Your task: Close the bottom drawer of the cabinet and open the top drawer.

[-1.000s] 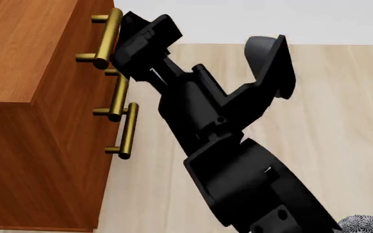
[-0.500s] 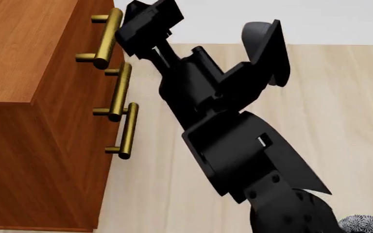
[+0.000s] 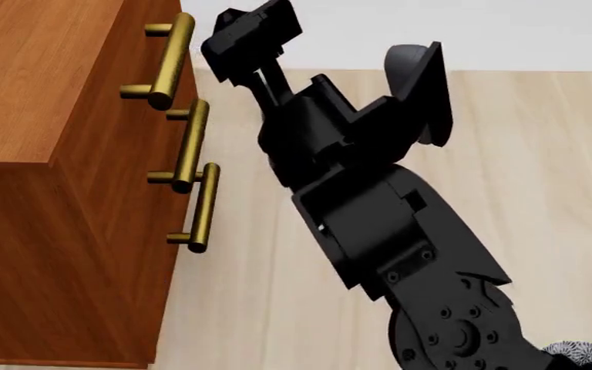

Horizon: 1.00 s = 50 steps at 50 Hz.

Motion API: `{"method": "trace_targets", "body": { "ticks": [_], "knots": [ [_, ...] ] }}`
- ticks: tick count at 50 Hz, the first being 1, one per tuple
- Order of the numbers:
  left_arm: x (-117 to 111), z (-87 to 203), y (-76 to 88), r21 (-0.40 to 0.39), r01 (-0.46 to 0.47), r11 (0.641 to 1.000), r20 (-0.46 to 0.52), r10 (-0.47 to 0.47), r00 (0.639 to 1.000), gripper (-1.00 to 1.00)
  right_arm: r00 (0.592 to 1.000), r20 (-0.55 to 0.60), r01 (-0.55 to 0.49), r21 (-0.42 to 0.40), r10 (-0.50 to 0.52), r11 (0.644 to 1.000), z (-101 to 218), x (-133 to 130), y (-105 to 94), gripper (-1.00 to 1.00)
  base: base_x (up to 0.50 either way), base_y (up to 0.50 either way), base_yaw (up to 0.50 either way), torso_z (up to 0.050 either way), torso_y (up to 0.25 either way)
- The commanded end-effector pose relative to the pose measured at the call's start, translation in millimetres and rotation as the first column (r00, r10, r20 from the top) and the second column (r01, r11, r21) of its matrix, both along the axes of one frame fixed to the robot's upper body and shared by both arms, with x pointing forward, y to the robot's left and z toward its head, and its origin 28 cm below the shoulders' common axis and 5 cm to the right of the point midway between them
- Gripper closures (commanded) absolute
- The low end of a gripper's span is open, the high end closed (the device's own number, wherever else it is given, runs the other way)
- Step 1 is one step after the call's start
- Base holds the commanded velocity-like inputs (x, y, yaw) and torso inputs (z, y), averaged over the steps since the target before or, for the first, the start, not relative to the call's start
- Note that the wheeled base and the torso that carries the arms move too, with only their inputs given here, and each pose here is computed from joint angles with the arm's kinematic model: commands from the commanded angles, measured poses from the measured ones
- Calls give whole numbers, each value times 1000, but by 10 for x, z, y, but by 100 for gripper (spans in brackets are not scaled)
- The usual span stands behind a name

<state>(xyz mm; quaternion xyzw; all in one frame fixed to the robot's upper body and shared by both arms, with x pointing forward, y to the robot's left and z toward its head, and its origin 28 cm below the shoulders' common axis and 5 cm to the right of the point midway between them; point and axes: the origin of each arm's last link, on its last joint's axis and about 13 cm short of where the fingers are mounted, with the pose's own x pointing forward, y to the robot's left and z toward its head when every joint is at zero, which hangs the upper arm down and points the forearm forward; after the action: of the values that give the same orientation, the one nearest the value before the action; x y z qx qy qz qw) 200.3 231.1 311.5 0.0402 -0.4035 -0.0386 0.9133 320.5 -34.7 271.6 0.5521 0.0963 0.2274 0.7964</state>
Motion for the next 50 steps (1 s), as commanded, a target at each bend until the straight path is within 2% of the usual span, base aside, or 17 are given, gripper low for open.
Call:
{"method": "trace_targets", "body": {
  "ticks": [1, 14, 50],
  "knots": [
    [5, -4, 1, 3, -3, 1000, -2, 3, 1000, -100, 999, -37, 6, 23, -5, 1000, -62, 104, -6, -100, 0, 0, 0, 0, 0],
    [0, 5, 7, 4, -6, 1000, -1, 6, 1000, -100, 998, -67, 13, 22, -11, 1000, -127, 241, 12, -100, 0, 0, 0, 0, 0],
    [27, -7, 53, 5, -18, 1000, -5, 18, 1000, -100, 989, -112, -98, 0, 97, 995, -240, 510, 277, -100, 0, 0, 0, 0, 0]
  ]
}}
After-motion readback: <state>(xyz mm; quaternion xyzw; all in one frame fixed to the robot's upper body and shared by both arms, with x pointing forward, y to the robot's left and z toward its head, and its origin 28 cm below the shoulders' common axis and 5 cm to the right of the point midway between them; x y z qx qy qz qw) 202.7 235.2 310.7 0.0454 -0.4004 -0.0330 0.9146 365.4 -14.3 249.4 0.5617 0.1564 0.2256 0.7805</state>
